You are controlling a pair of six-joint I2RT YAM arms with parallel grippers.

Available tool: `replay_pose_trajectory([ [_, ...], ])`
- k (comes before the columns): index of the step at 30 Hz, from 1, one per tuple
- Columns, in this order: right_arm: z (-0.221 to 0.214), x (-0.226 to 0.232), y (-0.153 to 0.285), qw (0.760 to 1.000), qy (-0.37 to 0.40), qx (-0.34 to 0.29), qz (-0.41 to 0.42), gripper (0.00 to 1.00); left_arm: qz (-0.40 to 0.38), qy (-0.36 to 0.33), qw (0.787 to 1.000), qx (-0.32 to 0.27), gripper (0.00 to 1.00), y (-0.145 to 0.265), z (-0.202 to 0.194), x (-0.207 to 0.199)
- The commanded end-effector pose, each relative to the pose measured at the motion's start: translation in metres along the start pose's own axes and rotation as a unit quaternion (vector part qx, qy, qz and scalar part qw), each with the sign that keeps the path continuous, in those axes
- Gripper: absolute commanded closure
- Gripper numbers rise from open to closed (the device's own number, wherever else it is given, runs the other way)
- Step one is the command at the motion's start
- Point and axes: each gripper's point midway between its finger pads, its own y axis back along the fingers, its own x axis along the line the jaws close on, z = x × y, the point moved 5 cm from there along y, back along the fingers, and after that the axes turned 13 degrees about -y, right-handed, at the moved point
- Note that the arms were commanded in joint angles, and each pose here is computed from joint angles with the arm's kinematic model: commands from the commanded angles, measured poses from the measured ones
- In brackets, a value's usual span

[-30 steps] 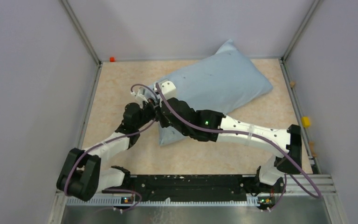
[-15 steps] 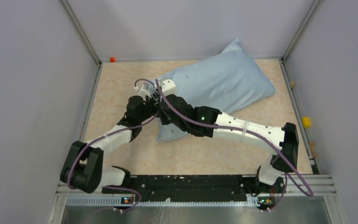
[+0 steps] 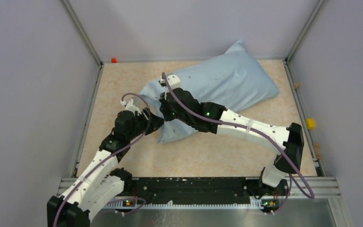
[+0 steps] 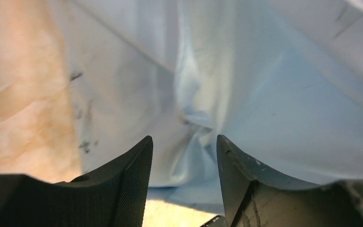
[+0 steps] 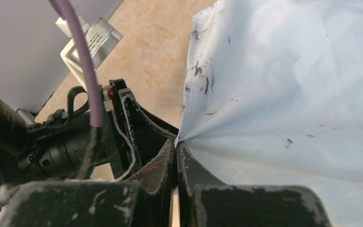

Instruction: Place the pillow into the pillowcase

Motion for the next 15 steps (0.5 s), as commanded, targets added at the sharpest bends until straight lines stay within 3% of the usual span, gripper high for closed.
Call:
replay_pose_trajectory([
  [1,0.016,0.011,0.0,0.999,-0.015,-0.018,0.033,1.0,0.123,-0.005,0.992,0.005,0.44,0.022,-0.006,0.028],
  [4,0.014,0.014,-0.003,0.999,-0.013,-0.012,0.039,1.0,0.195,-0.009,0.98,-0.027,0.46,0.038,0.004,0.041],
  [7,0.014,0.016,-0.004,0.999,-0.01,-0.007,0.04,1.0,0.203,-0.015,0.978,-0.044,0.53,0.041,0.012,0.041],
  [11,0.015,0.013,0.0,0.999,-0.009,-0.009,0.035,1.0,0.142,-0.015,0.989,-0.028,0.7,0.025,0.01,0.028],
  [15,0.017,0.01,0.005,0.999,-0.008,-0.011,0.031,1.0,0.095,-0.001,0.995,0.016,0.76,0.002,0.0,0.021],
])
